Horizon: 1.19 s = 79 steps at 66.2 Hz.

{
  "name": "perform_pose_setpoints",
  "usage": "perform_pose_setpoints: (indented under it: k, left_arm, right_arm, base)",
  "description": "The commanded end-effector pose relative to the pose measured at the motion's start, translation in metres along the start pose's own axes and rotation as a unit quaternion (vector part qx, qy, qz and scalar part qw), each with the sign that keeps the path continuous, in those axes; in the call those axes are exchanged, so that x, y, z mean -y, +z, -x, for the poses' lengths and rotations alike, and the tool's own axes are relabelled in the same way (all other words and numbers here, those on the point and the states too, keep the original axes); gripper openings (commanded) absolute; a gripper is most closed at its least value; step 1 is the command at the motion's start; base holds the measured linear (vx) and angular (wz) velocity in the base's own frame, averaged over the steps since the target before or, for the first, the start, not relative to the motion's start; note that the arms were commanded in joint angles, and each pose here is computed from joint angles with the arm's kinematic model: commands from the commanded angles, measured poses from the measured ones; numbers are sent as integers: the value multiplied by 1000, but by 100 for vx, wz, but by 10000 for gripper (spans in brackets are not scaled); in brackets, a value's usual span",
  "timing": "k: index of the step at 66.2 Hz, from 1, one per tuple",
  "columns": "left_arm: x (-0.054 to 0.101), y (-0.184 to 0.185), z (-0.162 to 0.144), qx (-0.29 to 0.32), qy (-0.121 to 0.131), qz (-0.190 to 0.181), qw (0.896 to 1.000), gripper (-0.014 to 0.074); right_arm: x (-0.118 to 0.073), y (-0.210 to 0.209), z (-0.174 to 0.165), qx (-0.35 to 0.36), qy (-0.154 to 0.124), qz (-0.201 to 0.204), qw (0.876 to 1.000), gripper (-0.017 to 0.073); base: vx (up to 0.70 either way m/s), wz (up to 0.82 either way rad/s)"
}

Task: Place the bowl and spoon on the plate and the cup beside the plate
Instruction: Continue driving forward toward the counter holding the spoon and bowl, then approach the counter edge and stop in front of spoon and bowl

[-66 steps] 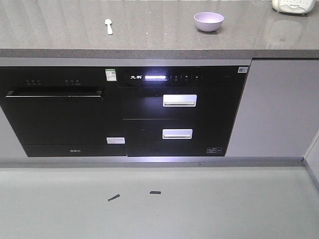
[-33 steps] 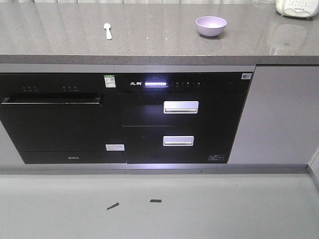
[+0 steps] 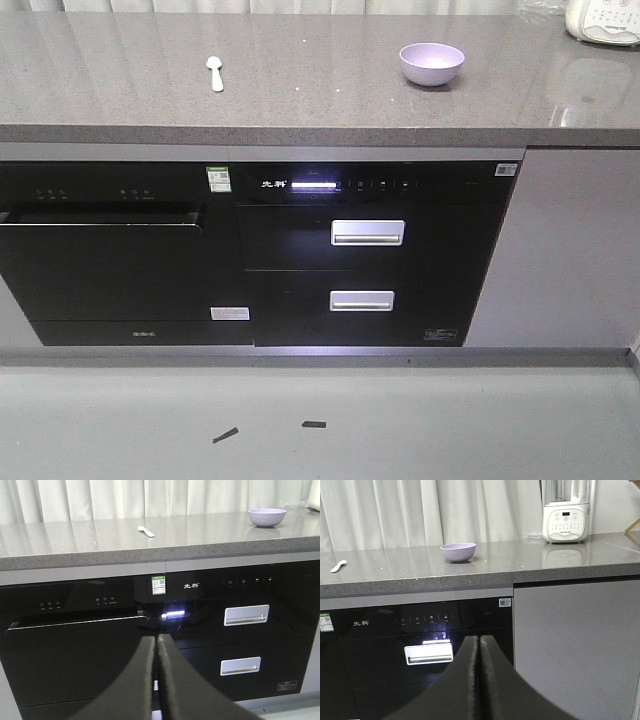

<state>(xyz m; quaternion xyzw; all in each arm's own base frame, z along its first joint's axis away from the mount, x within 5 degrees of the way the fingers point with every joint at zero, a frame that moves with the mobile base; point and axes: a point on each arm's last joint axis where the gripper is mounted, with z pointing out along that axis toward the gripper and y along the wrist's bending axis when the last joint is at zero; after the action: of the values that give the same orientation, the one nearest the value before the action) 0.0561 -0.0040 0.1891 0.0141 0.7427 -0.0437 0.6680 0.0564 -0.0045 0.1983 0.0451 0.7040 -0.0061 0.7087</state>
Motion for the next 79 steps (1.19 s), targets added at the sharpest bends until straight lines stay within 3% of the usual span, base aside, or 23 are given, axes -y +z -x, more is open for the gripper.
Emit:
perform_pose_setpoints:
  k: [1, 79]
  left_arm:
    - [1, 0, 8, 34, -7, -5, 999, -6]
    - [1, 0, 8, 34, -7, -5, 999, -6]
  right_arm:
    - [-1, -1, 6, 38, -3, 5, 999, -3]
    - [-1, -1, 6, 38, -3, 5, 999, -3]
  base:
    - [13, 1]
    - [11, 0]
